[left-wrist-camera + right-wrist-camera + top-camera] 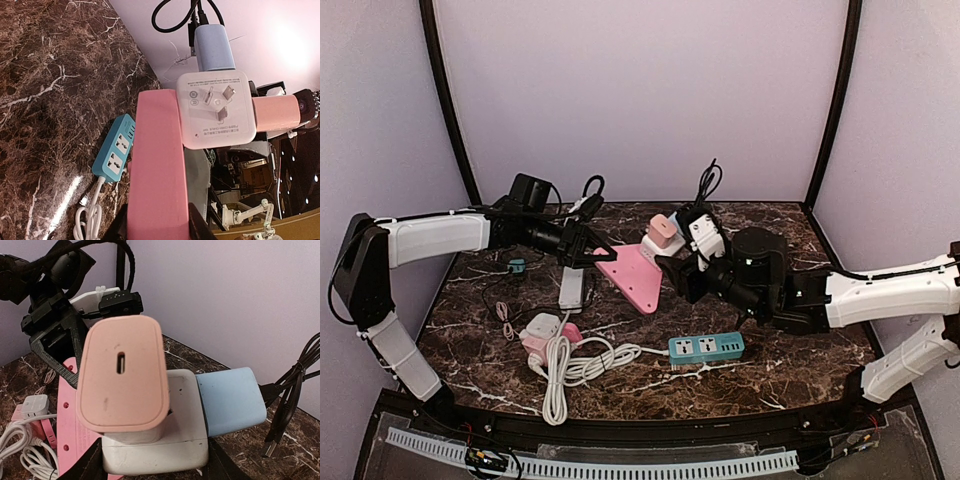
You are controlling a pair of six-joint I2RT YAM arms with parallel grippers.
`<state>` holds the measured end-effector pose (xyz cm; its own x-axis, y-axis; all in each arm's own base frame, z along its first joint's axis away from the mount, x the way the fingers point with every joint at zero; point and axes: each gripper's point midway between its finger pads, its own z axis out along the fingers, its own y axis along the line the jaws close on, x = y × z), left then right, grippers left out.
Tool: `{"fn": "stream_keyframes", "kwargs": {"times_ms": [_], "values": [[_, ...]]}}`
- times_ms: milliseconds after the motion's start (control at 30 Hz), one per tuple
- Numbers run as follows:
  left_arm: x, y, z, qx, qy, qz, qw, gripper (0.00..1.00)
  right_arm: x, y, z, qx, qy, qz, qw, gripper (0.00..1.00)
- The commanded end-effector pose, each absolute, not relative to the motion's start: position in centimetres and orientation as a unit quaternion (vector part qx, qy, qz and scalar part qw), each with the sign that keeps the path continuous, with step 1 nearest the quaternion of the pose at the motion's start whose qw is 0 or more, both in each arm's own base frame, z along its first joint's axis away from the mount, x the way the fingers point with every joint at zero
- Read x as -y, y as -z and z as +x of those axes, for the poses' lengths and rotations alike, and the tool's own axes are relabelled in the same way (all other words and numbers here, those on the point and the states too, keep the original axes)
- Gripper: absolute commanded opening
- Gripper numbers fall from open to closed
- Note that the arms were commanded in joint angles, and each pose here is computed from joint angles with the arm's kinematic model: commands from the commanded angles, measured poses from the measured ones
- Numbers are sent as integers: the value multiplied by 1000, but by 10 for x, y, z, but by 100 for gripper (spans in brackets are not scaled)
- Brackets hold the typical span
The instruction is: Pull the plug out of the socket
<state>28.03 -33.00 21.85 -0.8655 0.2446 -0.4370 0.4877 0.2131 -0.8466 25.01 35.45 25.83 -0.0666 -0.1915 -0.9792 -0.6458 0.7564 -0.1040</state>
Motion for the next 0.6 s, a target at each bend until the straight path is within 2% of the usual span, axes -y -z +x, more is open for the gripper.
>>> {"fn": "stream_keyframes", "kwargs": {"times_ms": [0,267,567], "values": [[328,-209,281,-787,563,231,102,1,-321,-334,275,-682,-251,-141,672,0],[329,-210,280,-785,564,234,104,1,-306,-324,286,-702,-256,-109,655,0],[329,-209,281,-787,562,232,103,1,-313,-333,275,-673,-276,-149,670,0]]}}
